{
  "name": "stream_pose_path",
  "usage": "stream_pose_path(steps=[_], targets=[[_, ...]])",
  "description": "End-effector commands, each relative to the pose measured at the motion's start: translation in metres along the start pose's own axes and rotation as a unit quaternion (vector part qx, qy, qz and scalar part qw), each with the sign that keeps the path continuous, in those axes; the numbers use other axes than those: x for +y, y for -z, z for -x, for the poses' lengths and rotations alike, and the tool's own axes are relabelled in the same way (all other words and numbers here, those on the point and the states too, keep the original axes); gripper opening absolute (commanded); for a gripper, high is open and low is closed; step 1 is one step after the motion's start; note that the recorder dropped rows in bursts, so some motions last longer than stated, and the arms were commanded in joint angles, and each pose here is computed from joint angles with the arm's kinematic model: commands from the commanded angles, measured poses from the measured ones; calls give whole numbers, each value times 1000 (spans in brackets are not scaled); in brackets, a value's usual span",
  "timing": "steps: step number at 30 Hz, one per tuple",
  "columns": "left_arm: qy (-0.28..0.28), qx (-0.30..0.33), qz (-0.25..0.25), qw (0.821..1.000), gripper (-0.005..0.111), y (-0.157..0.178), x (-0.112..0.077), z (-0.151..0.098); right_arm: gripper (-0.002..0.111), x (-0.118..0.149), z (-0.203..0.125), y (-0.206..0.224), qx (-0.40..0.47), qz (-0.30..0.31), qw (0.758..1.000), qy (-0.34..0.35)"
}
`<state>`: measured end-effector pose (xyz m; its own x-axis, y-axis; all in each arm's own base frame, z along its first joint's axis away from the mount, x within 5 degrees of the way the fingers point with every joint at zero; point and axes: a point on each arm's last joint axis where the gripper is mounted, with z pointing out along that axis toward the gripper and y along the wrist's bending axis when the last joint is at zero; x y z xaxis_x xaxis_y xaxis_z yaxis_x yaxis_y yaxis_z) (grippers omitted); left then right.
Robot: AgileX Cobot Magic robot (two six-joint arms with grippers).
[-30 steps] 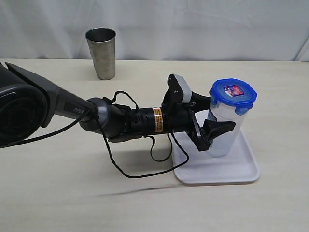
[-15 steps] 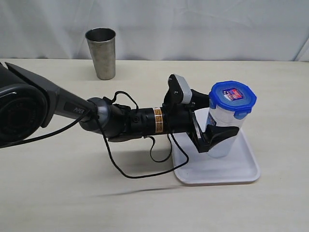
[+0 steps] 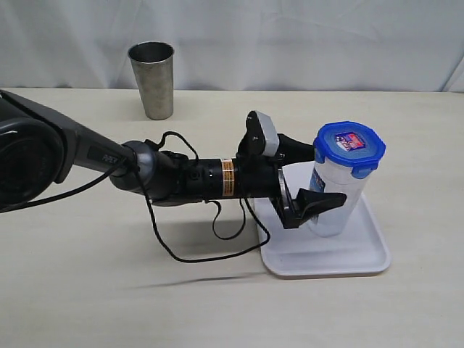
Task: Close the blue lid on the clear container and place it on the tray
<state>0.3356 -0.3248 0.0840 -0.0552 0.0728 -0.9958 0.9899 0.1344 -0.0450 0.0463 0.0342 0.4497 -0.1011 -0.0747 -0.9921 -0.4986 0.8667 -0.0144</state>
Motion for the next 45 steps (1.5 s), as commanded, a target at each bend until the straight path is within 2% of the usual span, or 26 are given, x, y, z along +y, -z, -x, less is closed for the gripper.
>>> stream_pose_path(steps=[1,15,17,19,25,28,32,37,40,45], targets=[[7,-16,-14,1000,89,10,7,6,4,-1,-2,0,4,-7,1000,3],[8,18,-21,1000,89,36,27,0,4,-1,-2,0,7,-6,1000,3],[1,25,-26,999,85,40,29,-1,4,-1,-3,0,10,-5,1000,3],[-9,34,-34,999,73,45,30,1,4,-1,-3,0,12,-5,1000,3],[-57,101,-53,992,21,62,23,27,4,-1,-3,0,12,-5,1000,3],[-33,154,-12,987,0,71,24,46,4,0,-3,2,10,-5,1000,6],[20,194,86,977,0,86,27,80,4,2,-4,17,-21,-8,1000,12],[68,212,233,947,0,116,23,130,4,7,-18,51,-97,-27,995,27],[78,183,289,937,0,136,9,161,4,10,-33,69,-128,-40,990,41],[57,125,339,931,0,174,-30,210,4,15,-57,92,-176,-48,982,49]])
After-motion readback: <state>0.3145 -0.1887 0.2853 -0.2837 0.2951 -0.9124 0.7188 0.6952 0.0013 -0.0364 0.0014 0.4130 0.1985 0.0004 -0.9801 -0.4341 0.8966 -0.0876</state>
